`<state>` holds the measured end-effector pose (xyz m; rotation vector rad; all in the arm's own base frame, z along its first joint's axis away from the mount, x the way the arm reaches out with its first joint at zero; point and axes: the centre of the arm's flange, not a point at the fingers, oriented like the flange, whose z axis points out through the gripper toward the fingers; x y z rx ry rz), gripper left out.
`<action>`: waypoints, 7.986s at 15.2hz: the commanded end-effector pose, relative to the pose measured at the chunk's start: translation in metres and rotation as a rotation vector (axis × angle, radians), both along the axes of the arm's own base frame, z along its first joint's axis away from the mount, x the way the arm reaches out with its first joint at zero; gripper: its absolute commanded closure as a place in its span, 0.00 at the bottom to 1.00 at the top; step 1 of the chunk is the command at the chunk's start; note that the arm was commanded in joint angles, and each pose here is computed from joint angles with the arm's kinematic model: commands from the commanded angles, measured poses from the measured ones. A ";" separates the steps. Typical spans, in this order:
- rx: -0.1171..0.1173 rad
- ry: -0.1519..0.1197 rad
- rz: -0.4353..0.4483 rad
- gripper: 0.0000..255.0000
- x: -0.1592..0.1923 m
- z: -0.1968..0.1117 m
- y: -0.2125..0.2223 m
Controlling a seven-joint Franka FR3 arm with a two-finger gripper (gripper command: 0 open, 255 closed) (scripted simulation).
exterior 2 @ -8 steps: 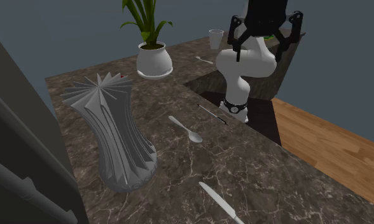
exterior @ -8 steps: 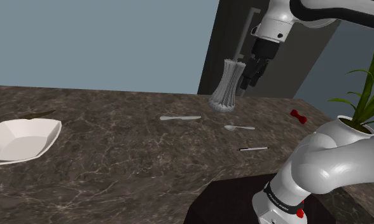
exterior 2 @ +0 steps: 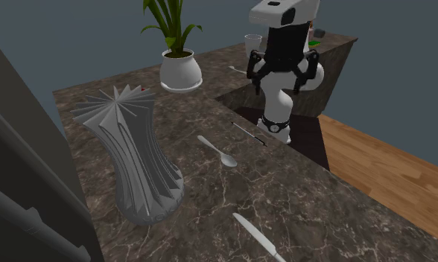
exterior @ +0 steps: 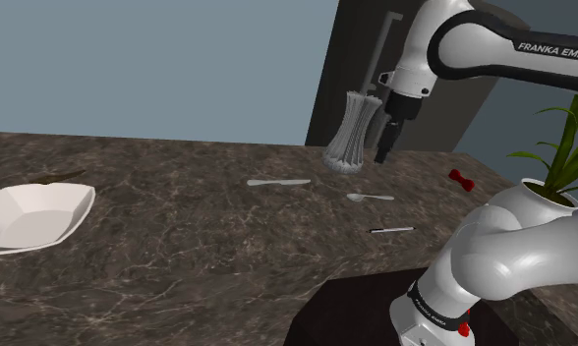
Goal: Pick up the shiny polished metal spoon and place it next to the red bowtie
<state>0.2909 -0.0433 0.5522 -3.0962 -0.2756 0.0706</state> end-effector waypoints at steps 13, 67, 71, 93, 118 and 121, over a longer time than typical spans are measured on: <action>-0.169 0.069 0.437 0.00 0.007 -0.143 -0.087; -0.227 0.092 0.585 1.00 0.006 -0.108 -0.142; -0.227 0.092 0.585 1.00 -0.023 -0.108 -0.185; -0.227 0.092 0.585 1.00 -0.187 -0.108 -0.425; -0.227 0.092 0.585 1.00 -0.366 -0.113 -0.690; -0.227 0.092 0.585 1.00 -0.366 -0.129 -0.690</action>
